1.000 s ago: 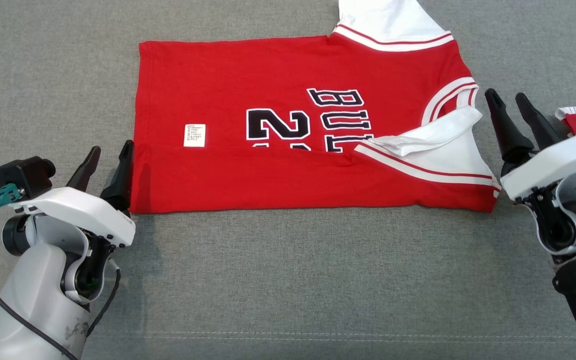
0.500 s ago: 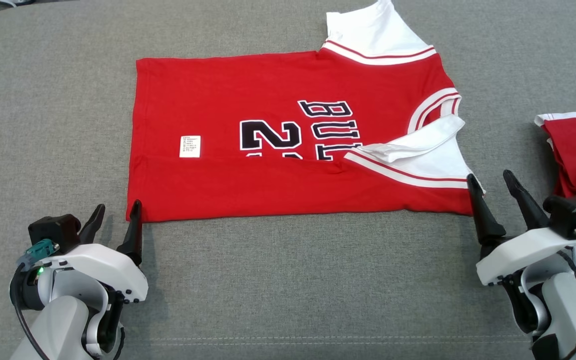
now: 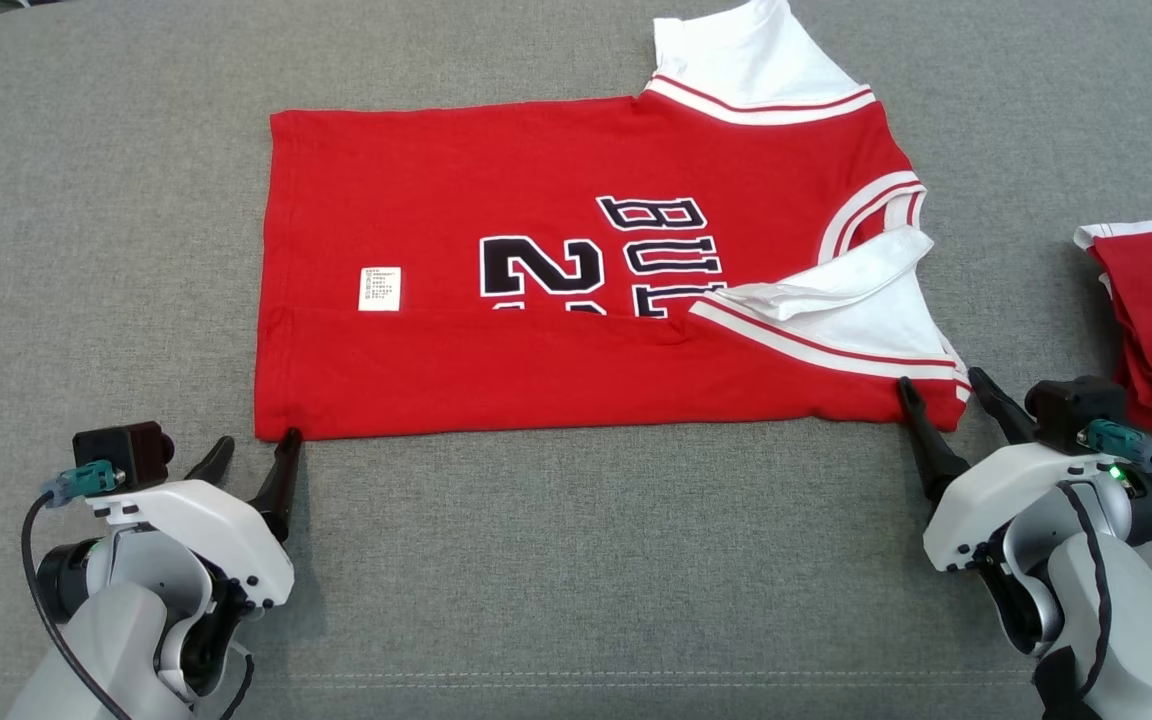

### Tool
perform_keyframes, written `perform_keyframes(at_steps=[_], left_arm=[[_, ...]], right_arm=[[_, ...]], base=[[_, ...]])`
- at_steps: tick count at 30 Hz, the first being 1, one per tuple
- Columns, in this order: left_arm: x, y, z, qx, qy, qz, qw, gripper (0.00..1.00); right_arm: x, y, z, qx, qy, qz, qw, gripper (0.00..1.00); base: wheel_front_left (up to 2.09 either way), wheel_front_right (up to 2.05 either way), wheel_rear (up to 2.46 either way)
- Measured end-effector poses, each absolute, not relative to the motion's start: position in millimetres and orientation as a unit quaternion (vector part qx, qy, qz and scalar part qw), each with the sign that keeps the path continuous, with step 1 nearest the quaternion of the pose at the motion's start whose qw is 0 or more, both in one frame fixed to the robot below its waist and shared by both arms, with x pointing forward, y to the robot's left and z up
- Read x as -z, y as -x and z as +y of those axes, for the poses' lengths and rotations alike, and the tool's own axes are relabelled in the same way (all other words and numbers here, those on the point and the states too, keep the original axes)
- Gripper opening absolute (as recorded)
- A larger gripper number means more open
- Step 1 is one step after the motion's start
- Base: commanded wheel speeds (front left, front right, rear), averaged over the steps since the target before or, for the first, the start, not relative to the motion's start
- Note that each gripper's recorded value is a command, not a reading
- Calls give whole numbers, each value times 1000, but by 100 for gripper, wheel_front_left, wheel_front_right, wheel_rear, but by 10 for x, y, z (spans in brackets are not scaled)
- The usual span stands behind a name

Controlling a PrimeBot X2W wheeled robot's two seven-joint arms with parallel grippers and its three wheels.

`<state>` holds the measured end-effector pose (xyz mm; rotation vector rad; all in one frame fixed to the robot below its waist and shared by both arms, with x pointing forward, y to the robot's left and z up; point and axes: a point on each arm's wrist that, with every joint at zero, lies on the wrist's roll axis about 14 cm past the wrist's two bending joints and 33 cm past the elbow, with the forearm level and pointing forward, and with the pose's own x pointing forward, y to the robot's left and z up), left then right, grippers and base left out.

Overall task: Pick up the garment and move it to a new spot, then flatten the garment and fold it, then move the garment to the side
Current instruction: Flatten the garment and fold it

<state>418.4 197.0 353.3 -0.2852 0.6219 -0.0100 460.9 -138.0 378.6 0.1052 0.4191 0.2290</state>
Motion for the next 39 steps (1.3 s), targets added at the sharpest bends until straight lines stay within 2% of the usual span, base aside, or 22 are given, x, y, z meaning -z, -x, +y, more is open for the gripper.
perform_keyframes(at_steps=[8,9,10,11,12,13,26,39], left_arm=[[-3479,-4241,1911,23,163,331,929,100],[-3486,-4255,1902,26,166,331,929,95],[-3492,-4261,1886,29,171,329,928,51],[-3493,-4260,1880,30,176,329,927,3],[-3497,-4261,1878,31,178,328,927,0],[-3501,-4262,1871,33,181,328,927,0],[-3551,-4067,1854,47,192,326,925,0],[-3599,-3465,2010,15,202,357,912,0]], right_arm=[[-3689,-4659,-1383,-115,-33,236,964,100],[-3677,-4661,-1373,-115,-33,241,963,100],[-3676,-4668,-1361,-116,-34,243,963,97],[-3678,-4676,-1357,-116,-33,244,962,42],[-3678,-4684,-1350,-117,-34,245,962,7],[-3686,-4693,-1338,-117,-39,245,962,0],[-3739,-4632,-1290,-122,-83,242,959,0],[-3722,-3813,-1483,-91,-136,281,946,0]], base=[[0,0,0],[0,0,0],[0,0,0],[0,0,0],[0,0,0],[0,0,0],[0,0,0],[0,0,0]])
